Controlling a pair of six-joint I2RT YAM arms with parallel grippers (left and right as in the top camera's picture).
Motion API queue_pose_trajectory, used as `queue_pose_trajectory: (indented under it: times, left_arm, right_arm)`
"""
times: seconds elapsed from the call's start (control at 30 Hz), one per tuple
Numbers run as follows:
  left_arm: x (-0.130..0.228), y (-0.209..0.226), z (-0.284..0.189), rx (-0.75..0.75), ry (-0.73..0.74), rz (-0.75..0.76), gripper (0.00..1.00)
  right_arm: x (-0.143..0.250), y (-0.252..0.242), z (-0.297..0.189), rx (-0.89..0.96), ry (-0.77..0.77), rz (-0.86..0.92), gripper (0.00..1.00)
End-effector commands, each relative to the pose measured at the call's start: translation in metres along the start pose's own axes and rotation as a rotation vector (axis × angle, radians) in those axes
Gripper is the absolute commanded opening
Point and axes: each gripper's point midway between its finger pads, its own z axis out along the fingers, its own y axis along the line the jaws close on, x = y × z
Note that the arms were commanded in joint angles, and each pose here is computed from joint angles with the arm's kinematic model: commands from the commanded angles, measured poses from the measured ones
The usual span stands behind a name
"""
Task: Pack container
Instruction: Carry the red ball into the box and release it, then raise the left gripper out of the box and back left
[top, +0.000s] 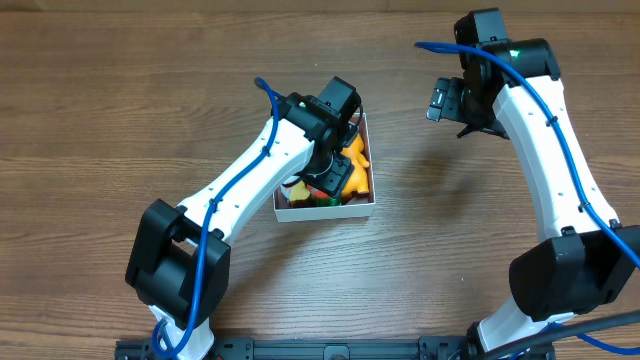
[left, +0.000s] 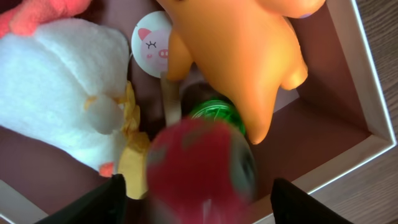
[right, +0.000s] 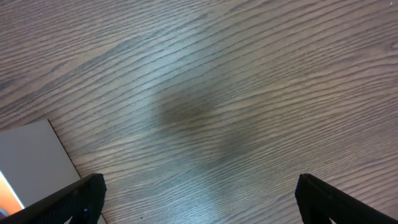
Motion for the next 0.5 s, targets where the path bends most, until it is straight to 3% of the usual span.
queue_pose_trajectory:
  times: [0.0, 0.23, 0.47]
  left_arm:
    - [0.002, 0.000, 0.002, -0.003, 0.006, -0.001, 0.79]
    - [0.000, 0.002, 0.000, -0.007, 0.001, -0.017, 0.83]
    - [-0.018, 0.031, -0.035, -0.018, -0.144, -0.210, 0.84]
  right_arm:
    - [-0.007, -0.003, -0.015, -0.010, -0.050, 0.013, 1.00]
    - [-0.007, -0.003, -0.015, -0.010, -0.050, 0.012, 1.00]
    - [-0.007, -0.003, -0.015, -0.010, -0.050, 0.013, 1.00]
